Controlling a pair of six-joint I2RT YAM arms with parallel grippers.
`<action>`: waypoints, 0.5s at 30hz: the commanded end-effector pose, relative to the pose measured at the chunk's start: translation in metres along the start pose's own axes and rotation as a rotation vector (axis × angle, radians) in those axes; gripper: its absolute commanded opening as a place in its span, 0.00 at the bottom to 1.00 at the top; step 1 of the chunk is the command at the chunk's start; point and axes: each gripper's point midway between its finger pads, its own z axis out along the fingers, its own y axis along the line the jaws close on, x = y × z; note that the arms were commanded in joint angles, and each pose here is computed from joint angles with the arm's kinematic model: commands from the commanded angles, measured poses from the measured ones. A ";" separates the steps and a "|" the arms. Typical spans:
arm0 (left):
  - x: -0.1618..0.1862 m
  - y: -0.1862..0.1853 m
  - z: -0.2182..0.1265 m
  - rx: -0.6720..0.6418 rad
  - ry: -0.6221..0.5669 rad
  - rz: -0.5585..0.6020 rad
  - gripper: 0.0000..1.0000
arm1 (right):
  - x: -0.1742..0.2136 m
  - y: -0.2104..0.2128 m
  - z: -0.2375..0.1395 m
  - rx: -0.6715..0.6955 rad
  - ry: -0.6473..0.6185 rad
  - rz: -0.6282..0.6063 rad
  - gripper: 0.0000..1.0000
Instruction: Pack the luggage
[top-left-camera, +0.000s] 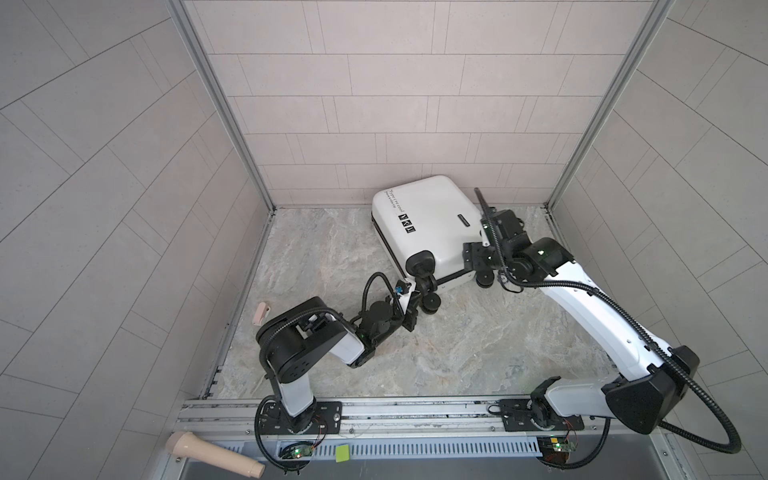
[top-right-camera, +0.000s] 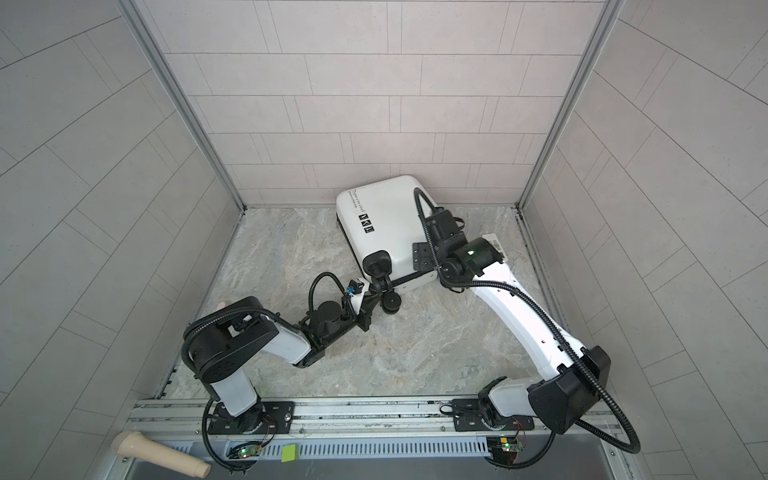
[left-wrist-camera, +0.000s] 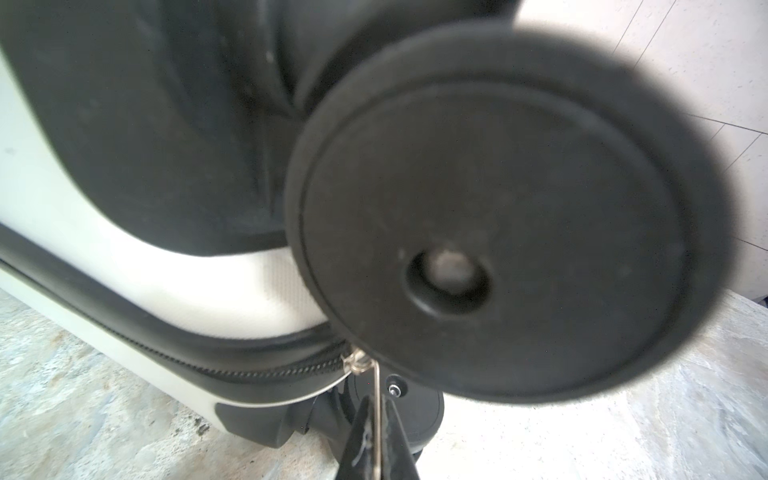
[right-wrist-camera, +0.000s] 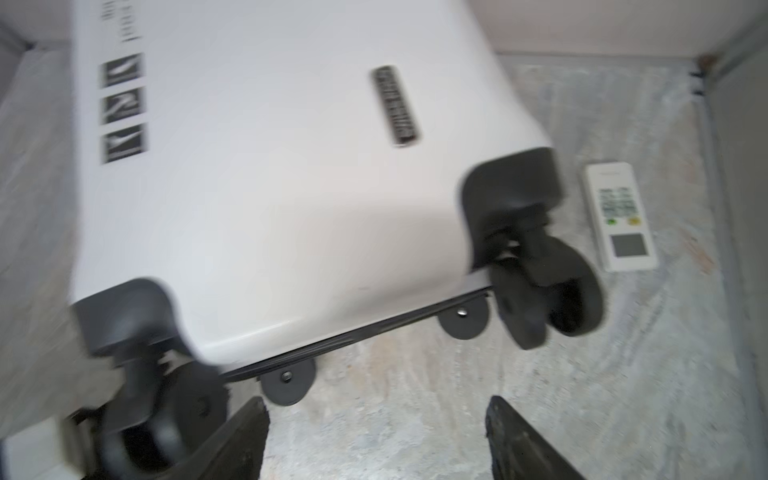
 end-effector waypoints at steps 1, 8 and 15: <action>-0.012 -0.020 0.002 0.082 -0.051 -0.006 0.00 | 0.021 -0.050 0.018 0.084 0.086 0.064 0.84; -0.021 -0.019 -0.001 0.075 -0.074 -0.013 0.00 | 0.029 -0.079 0.050 0.106 0.134 0.048 0.84; -0.021 -0.023 0.001 0.097 -0.069 -0.039 0.00 | 0.019 -0.079 0.082 0.120 0.208 -0.051 0.82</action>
